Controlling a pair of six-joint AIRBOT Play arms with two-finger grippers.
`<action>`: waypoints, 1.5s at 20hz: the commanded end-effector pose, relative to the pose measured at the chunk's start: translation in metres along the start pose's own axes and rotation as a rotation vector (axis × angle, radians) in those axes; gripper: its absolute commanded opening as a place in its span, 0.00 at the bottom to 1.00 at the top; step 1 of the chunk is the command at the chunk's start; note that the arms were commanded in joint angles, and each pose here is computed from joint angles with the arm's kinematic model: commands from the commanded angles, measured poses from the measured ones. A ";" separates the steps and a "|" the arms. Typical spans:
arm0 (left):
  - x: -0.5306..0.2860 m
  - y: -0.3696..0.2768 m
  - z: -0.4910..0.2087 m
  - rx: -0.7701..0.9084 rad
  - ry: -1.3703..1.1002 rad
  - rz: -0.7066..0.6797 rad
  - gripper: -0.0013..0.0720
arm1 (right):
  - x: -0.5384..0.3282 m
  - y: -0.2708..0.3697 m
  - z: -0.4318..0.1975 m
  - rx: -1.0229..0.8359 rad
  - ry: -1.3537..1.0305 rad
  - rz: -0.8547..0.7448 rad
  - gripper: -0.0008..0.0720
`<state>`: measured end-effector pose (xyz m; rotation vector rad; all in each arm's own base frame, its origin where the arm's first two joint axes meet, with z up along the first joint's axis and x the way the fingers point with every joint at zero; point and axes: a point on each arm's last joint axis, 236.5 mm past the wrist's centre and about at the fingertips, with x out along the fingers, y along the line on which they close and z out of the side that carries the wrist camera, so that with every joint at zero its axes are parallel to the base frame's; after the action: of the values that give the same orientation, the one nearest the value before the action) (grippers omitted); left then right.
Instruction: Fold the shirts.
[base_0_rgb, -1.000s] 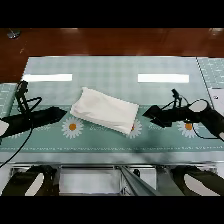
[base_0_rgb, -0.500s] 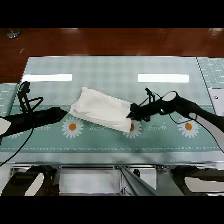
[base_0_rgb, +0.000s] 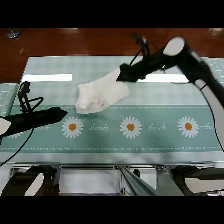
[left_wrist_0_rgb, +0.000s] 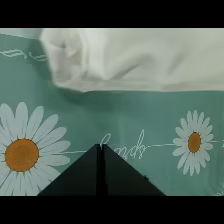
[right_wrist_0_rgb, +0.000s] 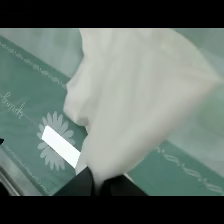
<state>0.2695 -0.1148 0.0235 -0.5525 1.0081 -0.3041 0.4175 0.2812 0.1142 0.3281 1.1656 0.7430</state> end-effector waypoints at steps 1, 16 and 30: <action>0.000 0.000 -0.001 -0.001 0.002 0.001 0.05 | -0.079 -0.006 0.033 -0.065 -0.072 -0.188 0.05; 0.000 0.001 0.000 0.009 -0.001 0.002 0.05 | -0.336 -0.183 -0.108 0.631 -0.194 -0.546 0.05; 0.000 0.001 0.002 0.036 -0.008 0.003 0.05 | -0.341 -0.210 -0.391 1.405 -0.018 -0.899 0.77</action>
<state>0.2708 -0.1140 0.0236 -0.5224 0.9954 -0.3168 0.1101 -0.1554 0.0994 0.8297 1.4065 -0.8049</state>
